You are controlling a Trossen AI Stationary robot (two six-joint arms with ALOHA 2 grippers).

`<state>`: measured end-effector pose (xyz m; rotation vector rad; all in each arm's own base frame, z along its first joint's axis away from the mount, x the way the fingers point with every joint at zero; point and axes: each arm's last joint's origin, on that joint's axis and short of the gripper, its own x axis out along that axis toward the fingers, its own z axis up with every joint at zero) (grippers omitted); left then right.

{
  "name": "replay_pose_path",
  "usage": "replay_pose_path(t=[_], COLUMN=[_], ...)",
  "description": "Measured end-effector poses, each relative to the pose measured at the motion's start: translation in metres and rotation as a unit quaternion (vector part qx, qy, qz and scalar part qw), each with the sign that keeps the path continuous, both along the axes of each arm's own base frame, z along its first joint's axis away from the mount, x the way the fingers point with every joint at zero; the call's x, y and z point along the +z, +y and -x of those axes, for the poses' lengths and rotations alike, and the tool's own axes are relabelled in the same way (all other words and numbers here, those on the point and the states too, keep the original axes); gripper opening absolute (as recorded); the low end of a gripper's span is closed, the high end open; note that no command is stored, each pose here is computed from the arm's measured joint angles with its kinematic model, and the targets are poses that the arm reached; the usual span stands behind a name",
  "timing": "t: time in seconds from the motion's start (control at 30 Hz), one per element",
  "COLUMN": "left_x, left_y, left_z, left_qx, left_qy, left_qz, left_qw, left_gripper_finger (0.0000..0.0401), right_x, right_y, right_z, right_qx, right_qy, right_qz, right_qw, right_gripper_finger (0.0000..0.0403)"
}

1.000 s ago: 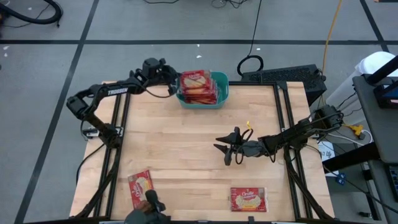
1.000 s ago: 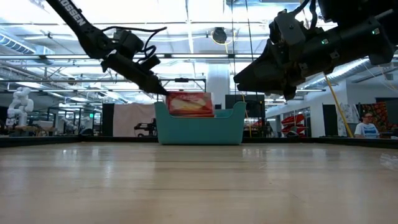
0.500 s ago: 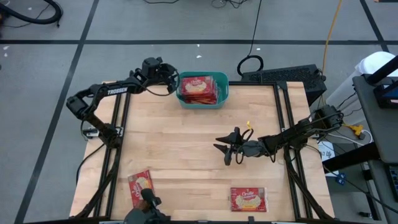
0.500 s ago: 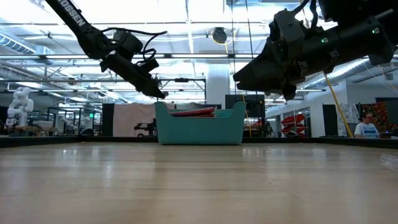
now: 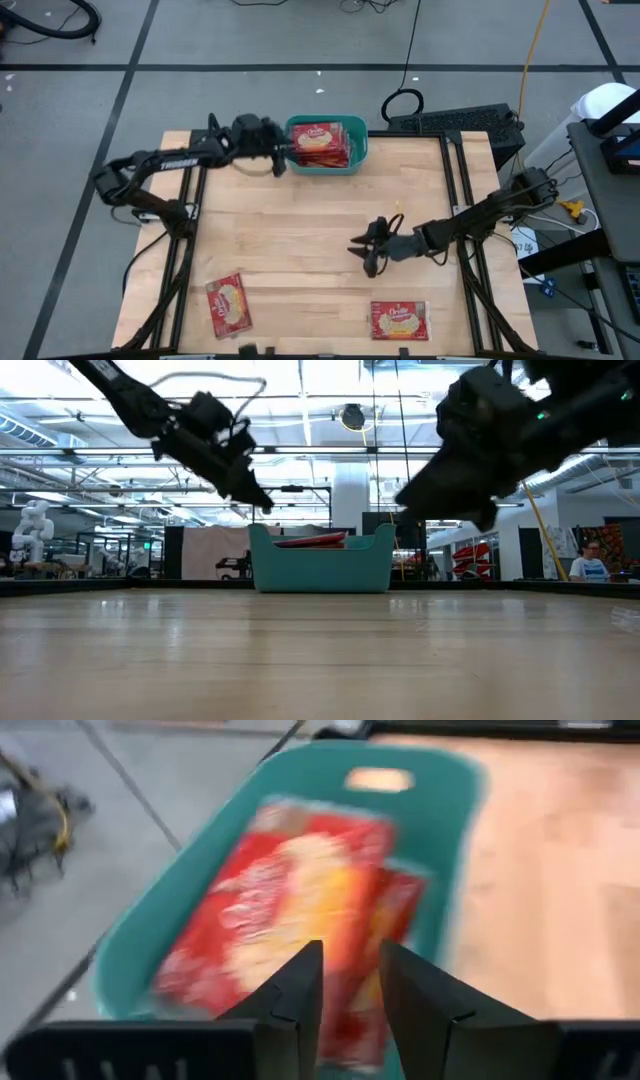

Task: Sort popcorn bags into baskets
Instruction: Put the red popcorn bag into the green bin

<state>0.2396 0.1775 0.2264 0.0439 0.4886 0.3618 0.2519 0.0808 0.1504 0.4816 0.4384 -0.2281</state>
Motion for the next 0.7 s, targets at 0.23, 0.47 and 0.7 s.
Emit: replay_pose_path(t=[0.23, 0.47, 0.7], left_x=[0.002, -0.015, -0.016], left_y=[-0.075, -0.133, -0.176], left_z=[-0.002, -0.004, -0.008], left_qx=[-0.062, -0.133, -0.164], left_qy=[-0.061, -0.093, -0.101], left_qz=[-0.028, -0.014, -0.021], left_qw=[0.996, 0.987, 0.981], left_gripper_finger=[0.0093, 0.0093, 0.0093], right_x=[0.022, 0.042, 0.04], right_y=[0.039, 0.076, 0.101], right_z=[0.003, 0.016, 0.047], right_qx=[0.059, 0.133, 0.227], right_qy=[0.156, 0.24, 0.345], right_qz=[-0.077, -0.181, -0.169], right_qw=[0.983, 0.944, 0.895], right_gripper_finger=[0.0141, 0.0141, 0.0141])
